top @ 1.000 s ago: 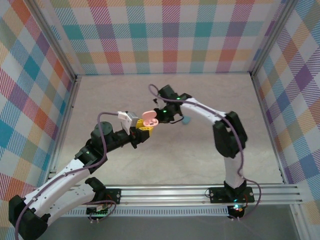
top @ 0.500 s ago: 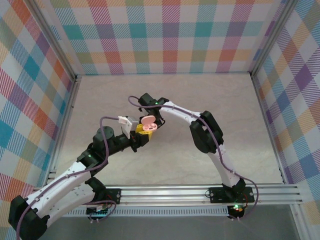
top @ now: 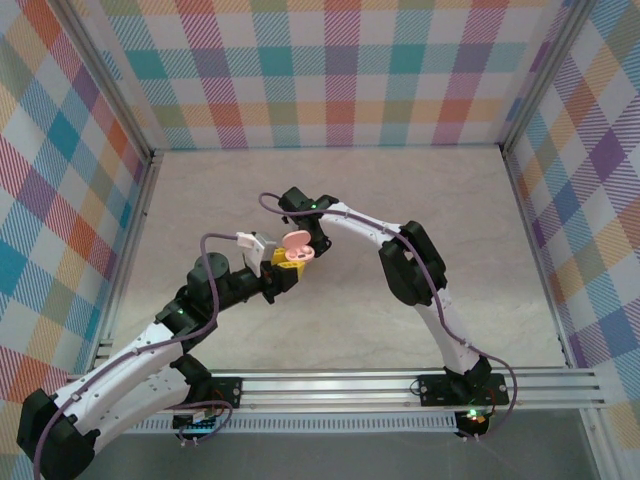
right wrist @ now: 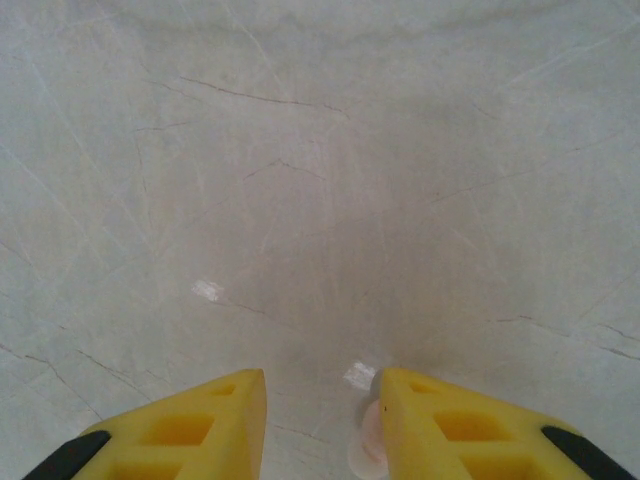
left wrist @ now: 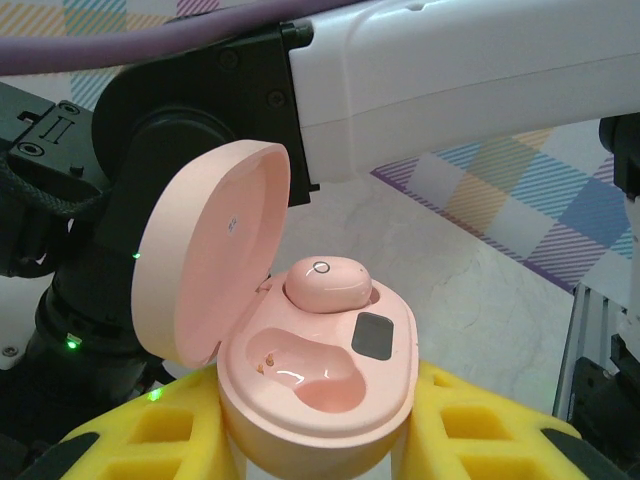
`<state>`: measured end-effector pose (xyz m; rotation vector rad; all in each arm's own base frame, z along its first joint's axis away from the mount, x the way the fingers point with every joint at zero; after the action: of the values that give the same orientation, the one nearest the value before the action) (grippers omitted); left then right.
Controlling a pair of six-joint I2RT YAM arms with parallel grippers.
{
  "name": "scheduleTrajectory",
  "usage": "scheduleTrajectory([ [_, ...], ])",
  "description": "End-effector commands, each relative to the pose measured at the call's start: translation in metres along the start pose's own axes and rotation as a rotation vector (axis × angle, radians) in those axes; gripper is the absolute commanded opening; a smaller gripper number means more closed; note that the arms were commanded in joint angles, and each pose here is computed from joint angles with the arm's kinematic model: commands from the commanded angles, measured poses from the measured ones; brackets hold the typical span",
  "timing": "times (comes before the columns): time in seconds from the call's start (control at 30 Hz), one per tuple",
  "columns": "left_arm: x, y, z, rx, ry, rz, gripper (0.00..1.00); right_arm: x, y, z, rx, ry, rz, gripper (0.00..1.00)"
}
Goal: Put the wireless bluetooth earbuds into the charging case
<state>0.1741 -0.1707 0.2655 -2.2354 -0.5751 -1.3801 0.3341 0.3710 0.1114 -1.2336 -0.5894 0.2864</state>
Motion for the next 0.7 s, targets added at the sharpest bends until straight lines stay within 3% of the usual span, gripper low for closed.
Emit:
scheduleTrajectory([
  [0.0, 0.015, -0.004, -0.007, -0.02, 0.03, -0.035, 0.3, -0.009, 0.002, -0.001, -0.013, 0.006, 0.041, 0.36],
  [0.37, 0.019, -0.006, -0.009, -0.021, 0.043, -0.04, 0.3, -0.004, -0.034, 0.0, -0.054, 0.027, -0.008, 0.4],
  [0.67, 0.023, -0.009, -0.014, -0.039, 0.049, -0.028, 0.3, -0.03, -0.046, -0.006, 0.006, 0.16, 0.014, 0.41],
])
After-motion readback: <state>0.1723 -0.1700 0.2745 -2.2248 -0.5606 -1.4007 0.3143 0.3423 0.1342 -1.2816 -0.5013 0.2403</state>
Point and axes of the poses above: each hand's point on the last joint's axis, 136 mm out from that joint toward the fingers, its own y axis out along the fingers, its own z axis along the line the jaws close on, x = y × z, the point moved 8 cm from there along -y, back along the fingers, and after that the axes turned 8 degrees about -y, right-handed, at the moved point
